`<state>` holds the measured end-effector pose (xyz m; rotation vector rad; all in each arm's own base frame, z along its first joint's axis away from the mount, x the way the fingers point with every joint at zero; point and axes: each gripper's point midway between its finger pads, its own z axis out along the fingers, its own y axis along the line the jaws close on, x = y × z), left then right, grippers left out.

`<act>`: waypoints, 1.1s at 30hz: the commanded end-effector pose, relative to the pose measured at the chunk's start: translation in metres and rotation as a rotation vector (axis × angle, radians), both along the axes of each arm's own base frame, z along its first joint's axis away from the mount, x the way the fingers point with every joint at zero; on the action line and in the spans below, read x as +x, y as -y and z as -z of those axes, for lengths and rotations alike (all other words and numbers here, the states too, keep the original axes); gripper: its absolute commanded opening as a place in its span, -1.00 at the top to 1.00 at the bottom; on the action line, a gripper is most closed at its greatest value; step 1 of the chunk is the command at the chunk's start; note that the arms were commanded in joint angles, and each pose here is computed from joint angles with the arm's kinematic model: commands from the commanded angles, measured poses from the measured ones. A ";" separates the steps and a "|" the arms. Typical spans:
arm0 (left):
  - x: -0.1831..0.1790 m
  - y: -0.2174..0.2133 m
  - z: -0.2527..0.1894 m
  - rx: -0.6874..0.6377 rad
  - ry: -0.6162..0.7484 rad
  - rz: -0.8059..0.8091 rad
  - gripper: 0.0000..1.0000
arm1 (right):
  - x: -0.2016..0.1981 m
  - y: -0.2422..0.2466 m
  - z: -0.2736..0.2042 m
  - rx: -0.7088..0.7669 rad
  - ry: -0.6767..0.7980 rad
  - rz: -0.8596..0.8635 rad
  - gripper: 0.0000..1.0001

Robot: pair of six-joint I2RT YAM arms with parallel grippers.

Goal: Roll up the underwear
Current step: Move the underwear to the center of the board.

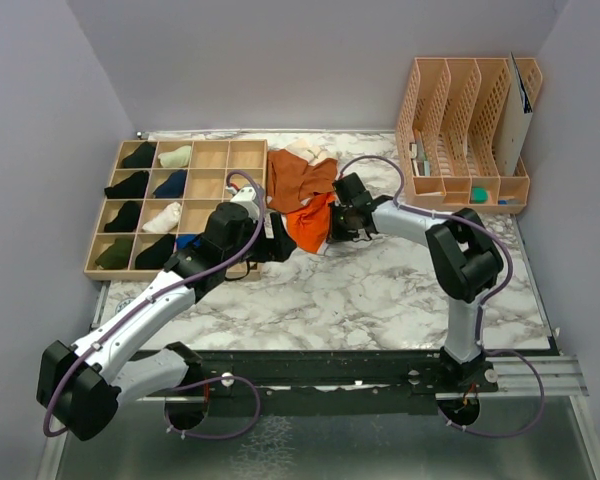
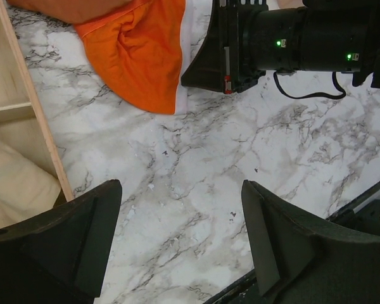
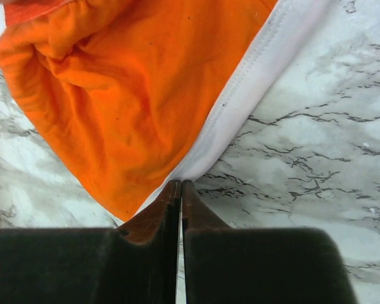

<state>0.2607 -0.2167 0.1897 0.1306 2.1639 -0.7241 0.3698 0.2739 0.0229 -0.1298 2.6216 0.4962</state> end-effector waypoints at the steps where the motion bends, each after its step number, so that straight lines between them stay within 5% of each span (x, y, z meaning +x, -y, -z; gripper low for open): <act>1: -0.001 -0.001 -0.005 -0.007 -0.005 -0.009 -0.64 | -0.012 0.007 0.011 -0.060 -0.035 -0.051 0.96; 8: -0.005 0.002 -0.002 -0.006 -0.020 0.020 -0.64 | -0.036 0.012 -0.037 0.049 0.054 -0.074 0.99; 18: -0.006 0.001 0.000 0.006 -0.022 0.019 -0.63 | -0.063 0.025 -0.023 0.051 -0.013 -0.030 0.99; 24: -0.009 -0.003 0.003 0.019 -0.026 0.018 -0.65 | -0.066 0.022 -0.004 0.053 -0.072 -0.004 0.02; 33: -0.008 -0.007 0.000 0.024 -0.015 -0.004 -0.66 | -0.067 0.010 0.015 -0.057 -0.061 0.018 -0.27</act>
